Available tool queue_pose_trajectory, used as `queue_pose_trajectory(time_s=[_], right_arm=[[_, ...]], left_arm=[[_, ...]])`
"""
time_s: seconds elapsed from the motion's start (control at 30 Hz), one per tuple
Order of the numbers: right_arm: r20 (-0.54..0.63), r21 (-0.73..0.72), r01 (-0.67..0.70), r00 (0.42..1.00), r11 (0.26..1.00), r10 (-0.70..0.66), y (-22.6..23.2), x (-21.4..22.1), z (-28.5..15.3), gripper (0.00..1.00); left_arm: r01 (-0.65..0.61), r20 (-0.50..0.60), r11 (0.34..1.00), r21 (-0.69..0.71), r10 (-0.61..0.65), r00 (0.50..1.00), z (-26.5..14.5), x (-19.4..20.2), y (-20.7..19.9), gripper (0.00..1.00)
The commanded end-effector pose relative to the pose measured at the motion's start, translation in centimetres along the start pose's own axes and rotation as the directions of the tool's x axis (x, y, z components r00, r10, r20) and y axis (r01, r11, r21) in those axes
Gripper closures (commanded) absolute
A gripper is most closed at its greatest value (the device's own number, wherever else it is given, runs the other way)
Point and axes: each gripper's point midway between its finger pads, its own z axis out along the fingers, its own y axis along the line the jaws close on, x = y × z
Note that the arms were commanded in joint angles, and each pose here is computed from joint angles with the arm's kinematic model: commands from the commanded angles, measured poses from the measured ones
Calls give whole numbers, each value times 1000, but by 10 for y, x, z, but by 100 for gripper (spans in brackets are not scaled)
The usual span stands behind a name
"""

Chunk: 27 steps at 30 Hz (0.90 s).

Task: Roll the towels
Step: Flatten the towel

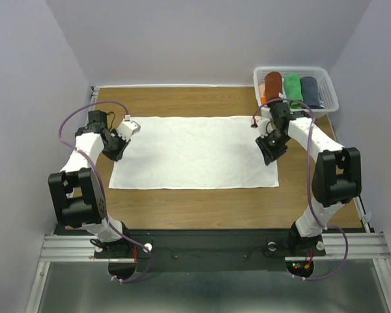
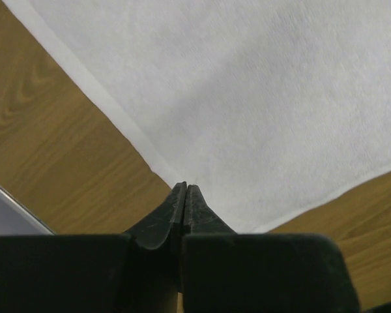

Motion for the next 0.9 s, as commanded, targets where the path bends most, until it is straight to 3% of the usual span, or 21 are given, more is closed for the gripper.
queue_pose_trajectory(time_s=[0.0,0.33,0.67,0.87], right_arm=[[-110,-62,-9,994,998,2,14,37,21,70],[-185,-34,-28,983,999,21,10,64,55,72],[-192,22,1,981,1000,4,7,80,41,70],[-265,148,72,964,986,-31,-20,104,61,71]], left_arm=[[-15,-124,997,81,25,992,13,44,-22,95],[42,-214,997,68,-26,976,41,74,-20,99],[73,-280,995,70,-51,959,45,107,-22,100],[78,-334,996,43,-59,941,48,127,-19,100]])
